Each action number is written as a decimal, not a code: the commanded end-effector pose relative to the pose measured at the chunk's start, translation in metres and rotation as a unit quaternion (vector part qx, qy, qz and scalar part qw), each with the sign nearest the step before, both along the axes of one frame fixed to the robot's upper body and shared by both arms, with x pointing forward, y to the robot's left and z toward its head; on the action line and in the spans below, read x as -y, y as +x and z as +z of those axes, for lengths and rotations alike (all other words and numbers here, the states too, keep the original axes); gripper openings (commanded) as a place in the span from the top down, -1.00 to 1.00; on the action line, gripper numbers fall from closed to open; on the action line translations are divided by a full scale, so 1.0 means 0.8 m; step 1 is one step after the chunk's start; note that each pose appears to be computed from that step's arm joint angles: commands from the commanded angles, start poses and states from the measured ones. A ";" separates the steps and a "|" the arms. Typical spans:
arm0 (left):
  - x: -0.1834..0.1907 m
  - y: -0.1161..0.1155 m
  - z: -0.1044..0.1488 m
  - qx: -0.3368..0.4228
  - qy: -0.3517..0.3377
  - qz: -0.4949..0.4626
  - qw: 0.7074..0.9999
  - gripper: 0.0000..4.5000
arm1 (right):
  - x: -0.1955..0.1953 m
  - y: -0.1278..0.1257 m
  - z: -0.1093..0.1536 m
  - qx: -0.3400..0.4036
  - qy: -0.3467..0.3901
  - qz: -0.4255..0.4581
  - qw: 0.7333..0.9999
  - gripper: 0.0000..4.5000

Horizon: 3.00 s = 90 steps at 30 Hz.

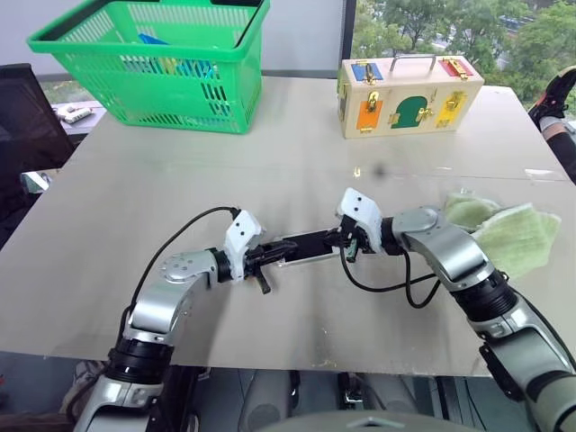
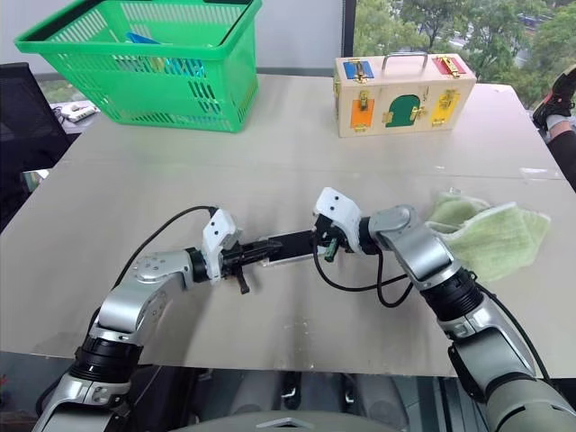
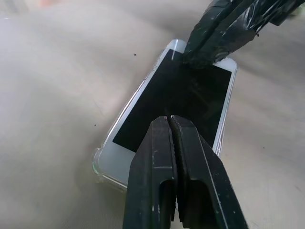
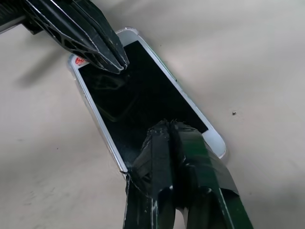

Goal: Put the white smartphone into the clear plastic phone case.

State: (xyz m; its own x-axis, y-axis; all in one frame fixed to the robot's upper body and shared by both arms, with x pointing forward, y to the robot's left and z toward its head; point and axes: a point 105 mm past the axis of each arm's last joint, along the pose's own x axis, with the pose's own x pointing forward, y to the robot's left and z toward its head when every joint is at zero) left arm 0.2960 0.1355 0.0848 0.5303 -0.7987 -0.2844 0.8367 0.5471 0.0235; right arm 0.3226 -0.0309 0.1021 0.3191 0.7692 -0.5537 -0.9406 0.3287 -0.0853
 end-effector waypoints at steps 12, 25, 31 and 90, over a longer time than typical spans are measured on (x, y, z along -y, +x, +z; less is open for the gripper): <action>0.004 -0.008 -0.009 -0.002 0.001 0.015 1.000 0.96 | 0.060 -0.015 -0.134 -0.190 -0.140 -0.091 0.967 1.00; 0.015 -0.008 -0.003 -0.007 0.006 0.007 1.000 0.96 | 0.040 -0.026 -0.060 -0.106 0.006 -0.004 0.994 1.00; 0.017 -0.011 -0.003 -0.013 0.005 0.002 1.000 0.96 | 0.049 -0.034 -0.078 -0.109 -0.045 0.014 0.993 1.00; -0.093 -0.073 0.035 0.023 -0.073 0.111 0.991 -0.99 | 0.176 -0.140 0.035 0.162 0.134 -0.188 0.959 -1.00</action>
